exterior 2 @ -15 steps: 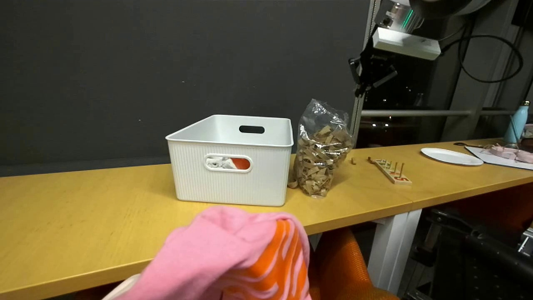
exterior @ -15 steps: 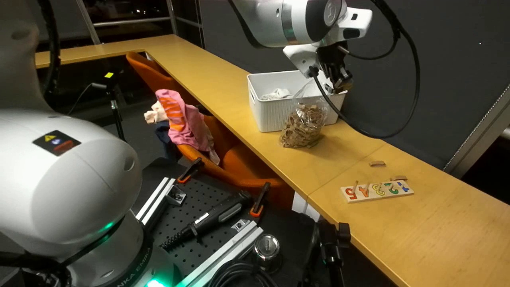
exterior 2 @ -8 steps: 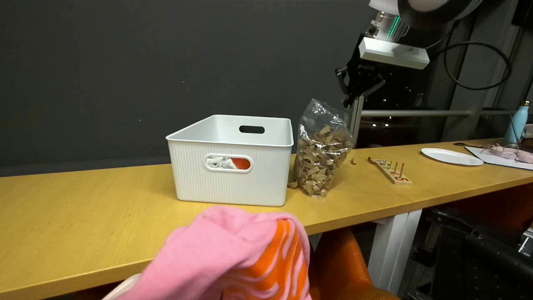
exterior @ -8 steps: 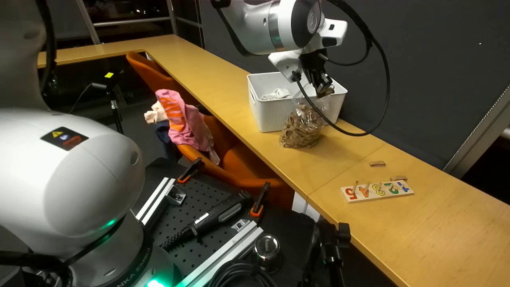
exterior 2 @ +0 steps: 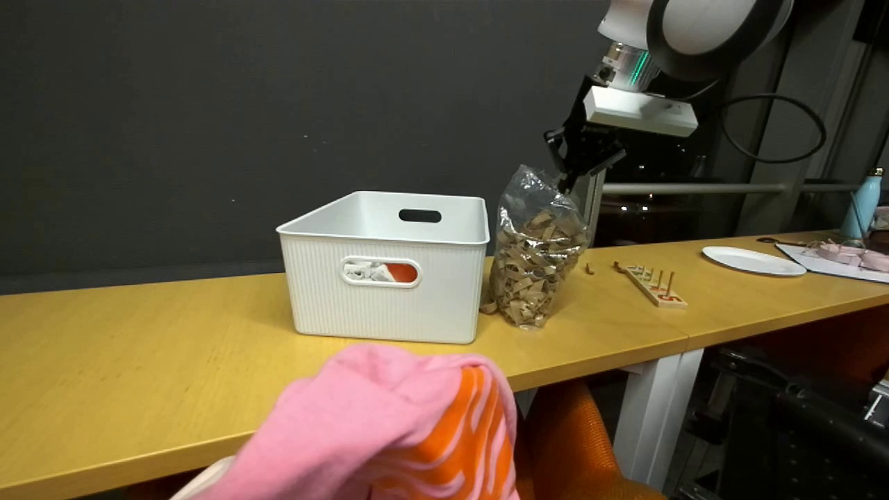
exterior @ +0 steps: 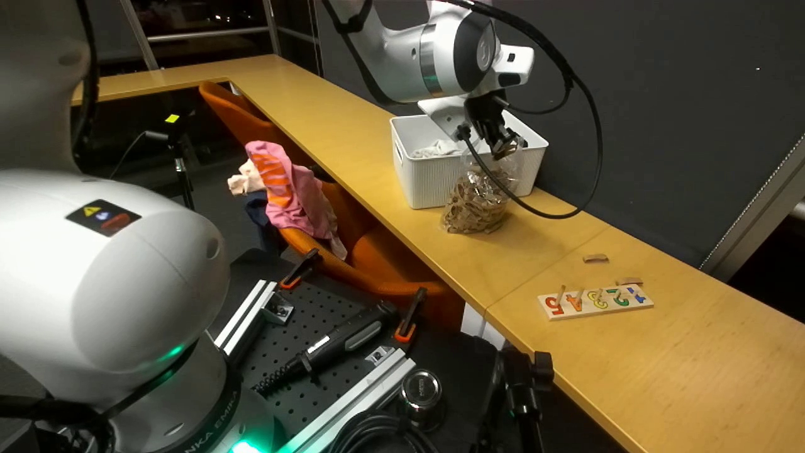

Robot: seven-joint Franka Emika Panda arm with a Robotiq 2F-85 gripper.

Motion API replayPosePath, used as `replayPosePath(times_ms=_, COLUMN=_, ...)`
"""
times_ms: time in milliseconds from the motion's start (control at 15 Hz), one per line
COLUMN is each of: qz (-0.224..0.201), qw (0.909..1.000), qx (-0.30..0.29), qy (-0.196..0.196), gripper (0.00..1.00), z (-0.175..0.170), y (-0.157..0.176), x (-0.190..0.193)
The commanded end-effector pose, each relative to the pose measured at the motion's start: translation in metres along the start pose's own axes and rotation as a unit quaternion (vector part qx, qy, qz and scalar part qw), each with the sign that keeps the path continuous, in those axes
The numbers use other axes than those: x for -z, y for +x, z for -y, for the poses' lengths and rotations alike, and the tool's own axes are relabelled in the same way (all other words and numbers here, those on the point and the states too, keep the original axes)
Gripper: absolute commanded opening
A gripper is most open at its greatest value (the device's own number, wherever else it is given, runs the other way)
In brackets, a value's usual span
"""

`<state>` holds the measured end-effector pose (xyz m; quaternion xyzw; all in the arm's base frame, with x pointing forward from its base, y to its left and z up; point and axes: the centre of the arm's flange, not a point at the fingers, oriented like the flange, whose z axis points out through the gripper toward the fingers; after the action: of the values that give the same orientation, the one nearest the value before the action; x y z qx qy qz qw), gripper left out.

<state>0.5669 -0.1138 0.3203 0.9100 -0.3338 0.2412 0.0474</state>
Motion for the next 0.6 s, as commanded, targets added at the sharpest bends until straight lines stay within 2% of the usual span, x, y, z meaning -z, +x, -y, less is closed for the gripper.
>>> replayPosePath(times_ms=0, qz=-0.022, qw=0.9994, qx=0.024, qy=0.016, gripper=0.01, z=0.0124, y=0.0061, x=0.0048)
replayPosePath(times_ms=133, qz=-0.022, qw=0.9992, qx=0.027, qy=0.019, gripper=0.01, z=0.0159, y=0.0077, x=0.0049)
replayPosePath(times_ms=200, qz=-0.024, qw=0.9991, qx=0.030, qy=0.020, gripper=0.04, z=0.0167, y=0.0089, x=0.0050)
replayPosePath(times_ms=333, qz=-0.021, qw=0.9990, qx=0.030, qy=0.025, gripper=0.31, z=0.0143, y=0.0094, x=0.0072)
replayPosePath(times_ms=533, qz=-0.020, qw=0.9988, qx=0.037, qy=0.026, gripper=0.51, z=0.0123, y=0.0107, x=0.0073)
